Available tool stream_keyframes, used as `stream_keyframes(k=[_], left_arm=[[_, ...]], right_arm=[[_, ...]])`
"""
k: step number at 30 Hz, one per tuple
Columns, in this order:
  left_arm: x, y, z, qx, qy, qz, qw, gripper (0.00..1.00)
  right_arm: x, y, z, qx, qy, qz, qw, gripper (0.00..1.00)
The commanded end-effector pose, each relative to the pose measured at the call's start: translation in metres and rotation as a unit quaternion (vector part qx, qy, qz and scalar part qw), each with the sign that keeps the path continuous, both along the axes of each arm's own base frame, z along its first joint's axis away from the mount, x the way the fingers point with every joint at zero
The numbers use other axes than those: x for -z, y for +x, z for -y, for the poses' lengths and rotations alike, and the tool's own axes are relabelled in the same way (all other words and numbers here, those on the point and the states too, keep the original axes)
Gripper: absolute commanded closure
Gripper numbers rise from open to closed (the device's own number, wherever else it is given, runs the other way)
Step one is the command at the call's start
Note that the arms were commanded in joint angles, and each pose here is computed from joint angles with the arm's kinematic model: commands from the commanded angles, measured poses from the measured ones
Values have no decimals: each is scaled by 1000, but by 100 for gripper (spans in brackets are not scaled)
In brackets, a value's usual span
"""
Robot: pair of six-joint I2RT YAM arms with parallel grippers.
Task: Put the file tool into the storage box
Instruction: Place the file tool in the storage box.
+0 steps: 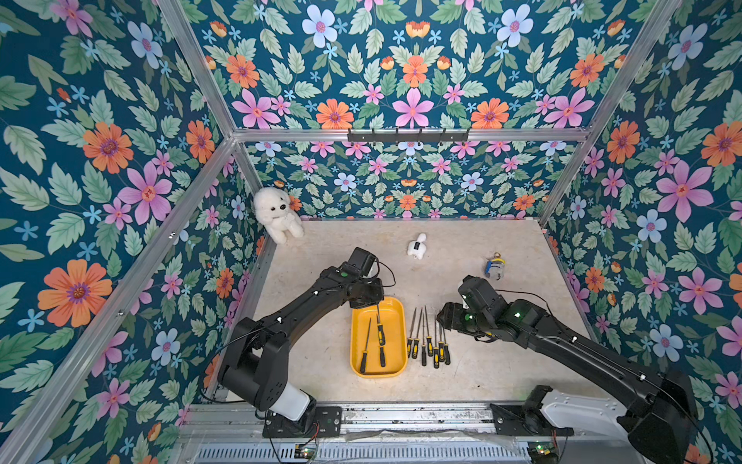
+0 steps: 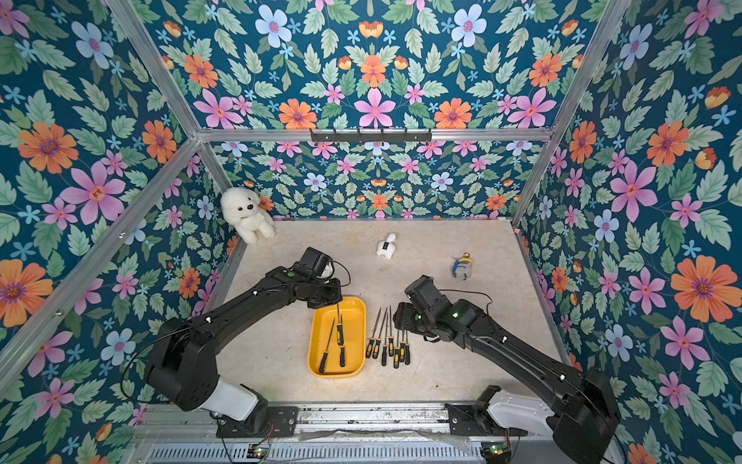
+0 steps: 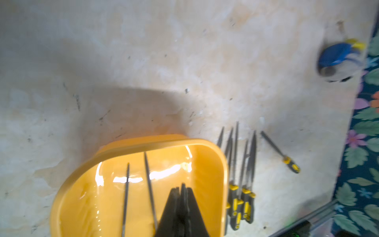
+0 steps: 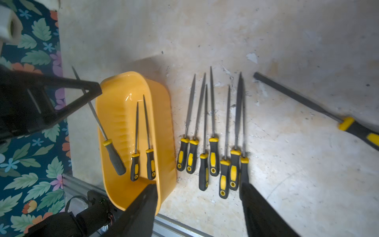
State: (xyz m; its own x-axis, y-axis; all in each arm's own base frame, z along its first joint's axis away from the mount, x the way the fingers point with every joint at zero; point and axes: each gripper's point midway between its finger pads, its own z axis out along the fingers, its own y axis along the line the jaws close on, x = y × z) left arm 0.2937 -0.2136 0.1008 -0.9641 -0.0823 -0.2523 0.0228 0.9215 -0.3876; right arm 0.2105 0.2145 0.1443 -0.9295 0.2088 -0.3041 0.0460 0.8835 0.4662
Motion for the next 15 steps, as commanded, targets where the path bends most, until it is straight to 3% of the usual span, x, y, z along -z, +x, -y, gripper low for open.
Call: stream_keyframes(k=[1,6,15], left_arm=[[25,-7,-16,8,44,-10,999,100],[48,-12,-20,0,52,-23,998,100],[70,-19,-20,-5,48,-36,998,100]], right_arm=[[23,-10,35,59,-37,-48,996,30],[41,-17,59,94,-68,-74,991,31],[72,-20,47,53,-72,-106,990,40]])
